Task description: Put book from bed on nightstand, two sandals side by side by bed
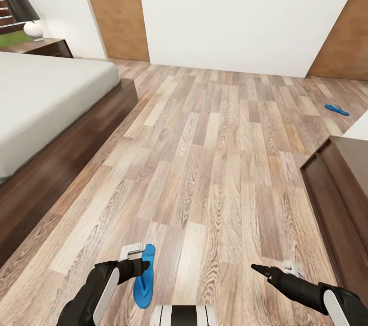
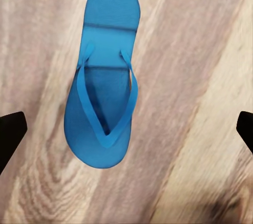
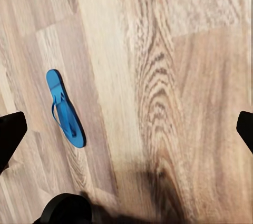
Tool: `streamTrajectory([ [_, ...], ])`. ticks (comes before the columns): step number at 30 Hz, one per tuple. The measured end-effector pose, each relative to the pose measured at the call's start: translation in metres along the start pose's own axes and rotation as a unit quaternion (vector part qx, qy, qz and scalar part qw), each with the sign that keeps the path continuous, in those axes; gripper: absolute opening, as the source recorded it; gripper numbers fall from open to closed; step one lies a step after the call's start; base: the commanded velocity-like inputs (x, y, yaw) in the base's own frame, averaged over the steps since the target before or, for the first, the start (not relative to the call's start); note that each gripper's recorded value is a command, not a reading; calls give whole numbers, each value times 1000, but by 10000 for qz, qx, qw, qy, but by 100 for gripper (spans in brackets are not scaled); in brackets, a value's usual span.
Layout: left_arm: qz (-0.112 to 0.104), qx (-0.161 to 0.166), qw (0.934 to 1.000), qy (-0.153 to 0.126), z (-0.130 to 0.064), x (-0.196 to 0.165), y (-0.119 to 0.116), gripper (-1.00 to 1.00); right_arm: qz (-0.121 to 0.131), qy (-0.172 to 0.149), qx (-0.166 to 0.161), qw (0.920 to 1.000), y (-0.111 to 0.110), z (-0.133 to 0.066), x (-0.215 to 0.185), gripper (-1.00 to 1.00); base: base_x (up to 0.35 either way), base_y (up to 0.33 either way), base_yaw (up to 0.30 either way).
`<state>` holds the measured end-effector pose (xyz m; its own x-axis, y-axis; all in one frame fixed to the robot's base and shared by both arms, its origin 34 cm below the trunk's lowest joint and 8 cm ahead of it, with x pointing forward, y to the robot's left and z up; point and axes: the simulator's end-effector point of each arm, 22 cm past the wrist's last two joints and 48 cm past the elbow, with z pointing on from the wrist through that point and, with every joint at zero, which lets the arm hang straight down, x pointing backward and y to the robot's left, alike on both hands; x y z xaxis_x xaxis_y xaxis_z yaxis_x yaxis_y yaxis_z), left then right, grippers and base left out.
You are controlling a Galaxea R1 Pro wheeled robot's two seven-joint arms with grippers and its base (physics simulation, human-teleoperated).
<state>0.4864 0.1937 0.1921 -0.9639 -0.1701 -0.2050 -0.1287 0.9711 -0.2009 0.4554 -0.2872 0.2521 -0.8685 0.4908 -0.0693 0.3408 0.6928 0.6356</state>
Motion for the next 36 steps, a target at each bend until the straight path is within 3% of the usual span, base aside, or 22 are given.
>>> streamTrajectory([
  [30, -113, -77, 9981, 594, 39, 49, 14, 100, 323, 424, 301, 9981, -41, 24, 32, 100, 0, 0, 0],
  [36, -132, -62, 9981, 592, 39, 49, 14, 100, 325, 424, 299, 9981, -41, 24, 32, 100, 0, 0, 0],
])
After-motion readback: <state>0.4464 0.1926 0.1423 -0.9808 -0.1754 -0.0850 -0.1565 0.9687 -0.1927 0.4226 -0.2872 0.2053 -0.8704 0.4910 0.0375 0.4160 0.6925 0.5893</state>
